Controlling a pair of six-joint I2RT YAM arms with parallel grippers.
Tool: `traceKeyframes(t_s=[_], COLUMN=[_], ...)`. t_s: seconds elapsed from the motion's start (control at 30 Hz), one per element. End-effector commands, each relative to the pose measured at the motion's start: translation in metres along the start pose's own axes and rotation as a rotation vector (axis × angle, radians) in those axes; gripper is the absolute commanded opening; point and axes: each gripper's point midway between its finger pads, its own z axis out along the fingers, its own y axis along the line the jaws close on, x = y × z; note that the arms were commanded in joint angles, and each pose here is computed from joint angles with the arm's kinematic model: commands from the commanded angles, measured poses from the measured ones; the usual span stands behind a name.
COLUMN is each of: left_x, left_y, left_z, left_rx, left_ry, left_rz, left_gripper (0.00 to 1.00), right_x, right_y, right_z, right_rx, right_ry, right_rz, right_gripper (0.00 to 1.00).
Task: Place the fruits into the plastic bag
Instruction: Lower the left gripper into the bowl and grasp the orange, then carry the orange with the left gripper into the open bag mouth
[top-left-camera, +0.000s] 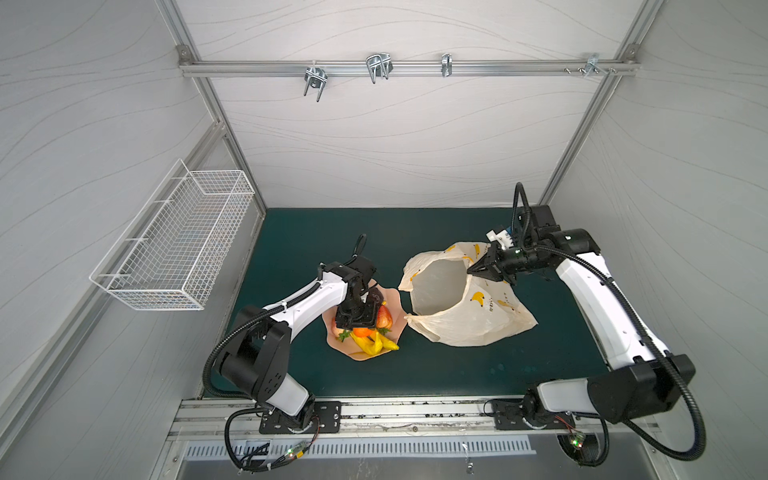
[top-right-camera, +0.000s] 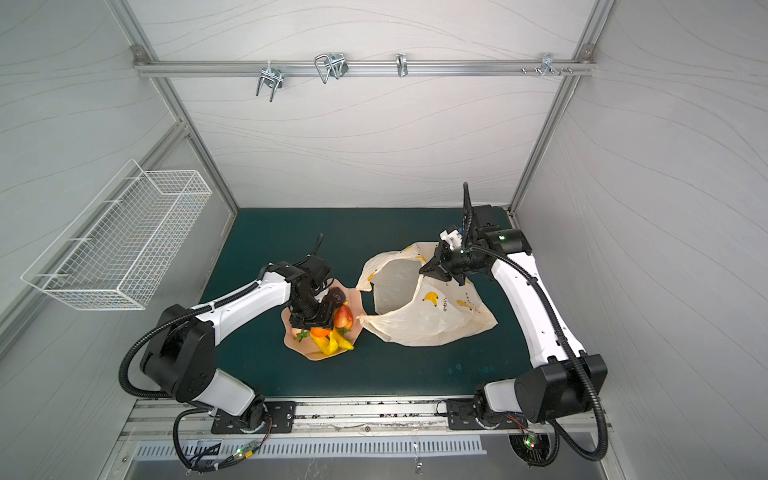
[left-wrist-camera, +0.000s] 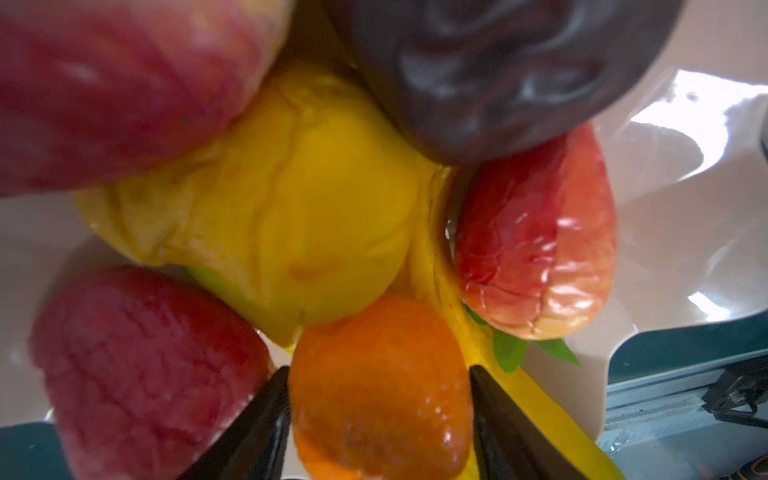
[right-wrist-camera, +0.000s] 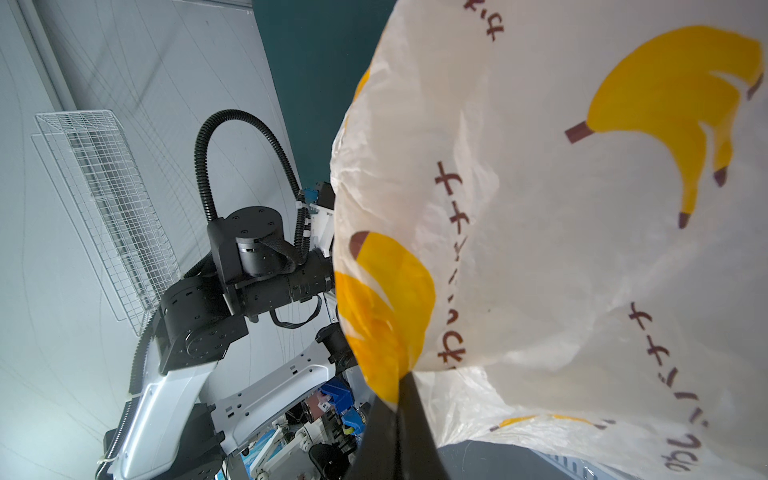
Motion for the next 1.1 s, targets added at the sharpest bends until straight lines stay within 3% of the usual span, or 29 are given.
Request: traceKeyframes(t_s=[0.0, 0.2, 0.33, 0.5, 0.67, 0.83, 1.07], left_x=[-0.004, -0.004, -0.004, -0.003, -0.007, -0.021, -0.033], left_y=[0.0, -0.001, -0.004, -0.009, -0.016, -0.05, -0.08], left_z=[0.003, 0.004, -0.013, -0.058, -0.119, -0.169, -0.185], left_rx=[-0.002, 0.0, 0.014, 0.038, 0.106, 0.277, 0.341], left_ry=[-0.01, -0.003, -0.032, -0.115, -0.292, -0.475, -0.588], left_rz=[-0.01, -0.005, 0.001, 0.013, 0.025, 0.128, 0.324], left_gripper=[0.62, 0.5, 0.45, 0.44, 0.44, 0.45, 0.4], right_x=[0.006, 0.007, 0.008, 0.01, 0.012, 0.014, 0.015], right_y=[0.004, 0.003, 0.004, 0.005, 0.005, 0.007, 0.008], right_z=[-0.002, -0.002, -0.003, -0.005, -0.007, -0.009, -0.01], right_rx=[-0.015, -0.01, -0.012, -0.012, -0.012, -0.016, -0.016], right_ry=[0.001, 0.002, -0.001, 0.0, -0.001, -0.003, -0.007], right_rz=[-0.026, -0.025, -0.029, -0.034, -0.034, -0.036, -0.04], right_gripper=[0.0, 0.0, 0.0, 0.0, 0.0, 0.0, 0.0])
